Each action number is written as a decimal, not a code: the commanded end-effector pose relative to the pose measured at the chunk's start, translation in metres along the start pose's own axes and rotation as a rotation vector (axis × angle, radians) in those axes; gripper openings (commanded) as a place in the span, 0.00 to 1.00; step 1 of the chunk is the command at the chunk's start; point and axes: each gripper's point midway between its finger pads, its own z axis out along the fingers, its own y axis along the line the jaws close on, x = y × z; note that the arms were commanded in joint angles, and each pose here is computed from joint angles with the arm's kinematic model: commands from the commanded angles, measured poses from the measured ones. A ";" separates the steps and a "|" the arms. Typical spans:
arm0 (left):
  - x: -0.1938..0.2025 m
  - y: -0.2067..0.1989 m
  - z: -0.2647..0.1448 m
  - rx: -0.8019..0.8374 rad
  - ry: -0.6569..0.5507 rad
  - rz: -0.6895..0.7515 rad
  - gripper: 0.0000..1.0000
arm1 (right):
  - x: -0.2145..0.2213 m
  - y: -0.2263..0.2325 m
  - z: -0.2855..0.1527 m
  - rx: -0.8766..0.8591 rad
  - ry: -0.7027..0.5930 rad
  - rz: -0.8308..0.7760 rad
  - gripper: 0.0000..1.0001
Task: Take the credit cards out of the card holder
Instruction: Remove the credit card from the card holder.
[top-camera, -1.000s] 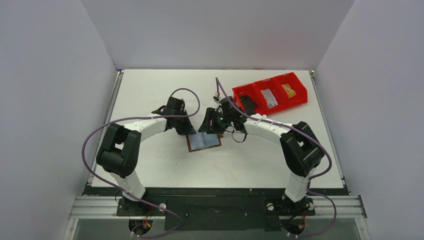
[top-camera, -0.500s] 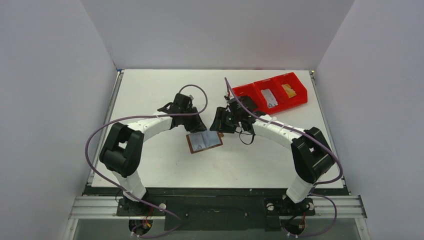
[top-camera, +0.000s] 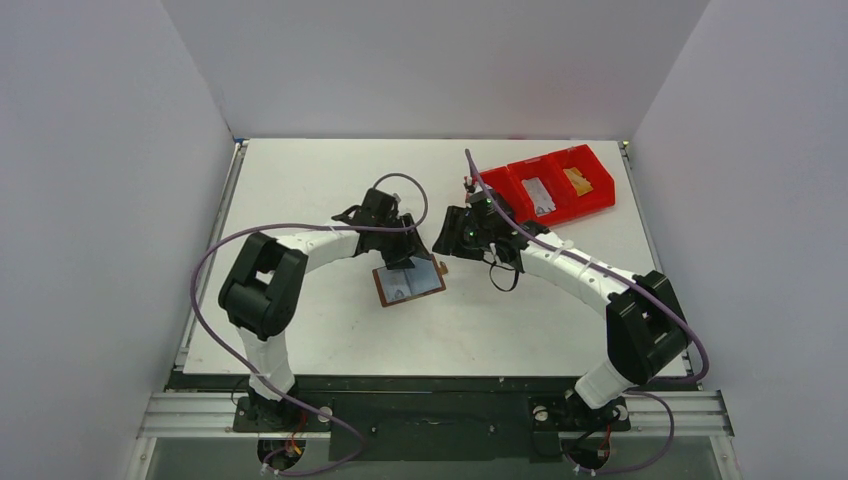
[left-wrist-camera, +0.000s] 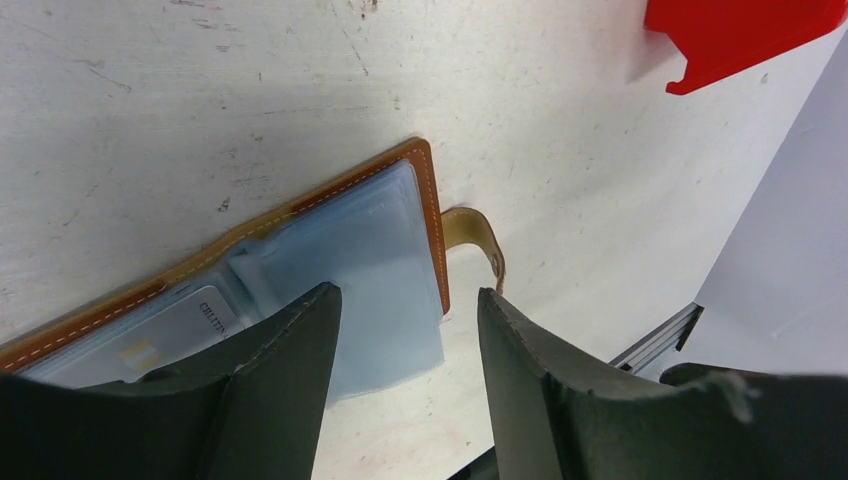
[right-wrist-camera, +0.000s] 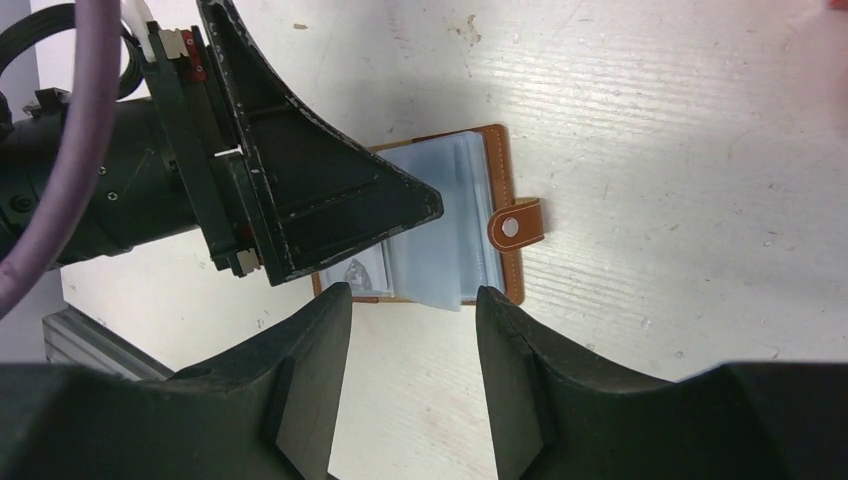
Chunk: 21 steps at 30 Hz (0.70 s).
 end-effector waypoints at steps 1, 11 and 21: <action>-0.015 -0.034 0.001 0.096 -0.033 0.048 0.53 | -0.008 -0.005 -0.008 0.021 -0.039 -0.014 0.45; -0.035 -0.042 -0.024 0.097 -0.103 0.052 0.56 | 0.002 0.013 0.000 -0.049 0.020 -0.034 0.44; -0.038 0.007 -0.071 -0.033 -0.197 0.030 0.54 | 0.030 0.052 0.028 -0.144 0.139 -0.092 0.42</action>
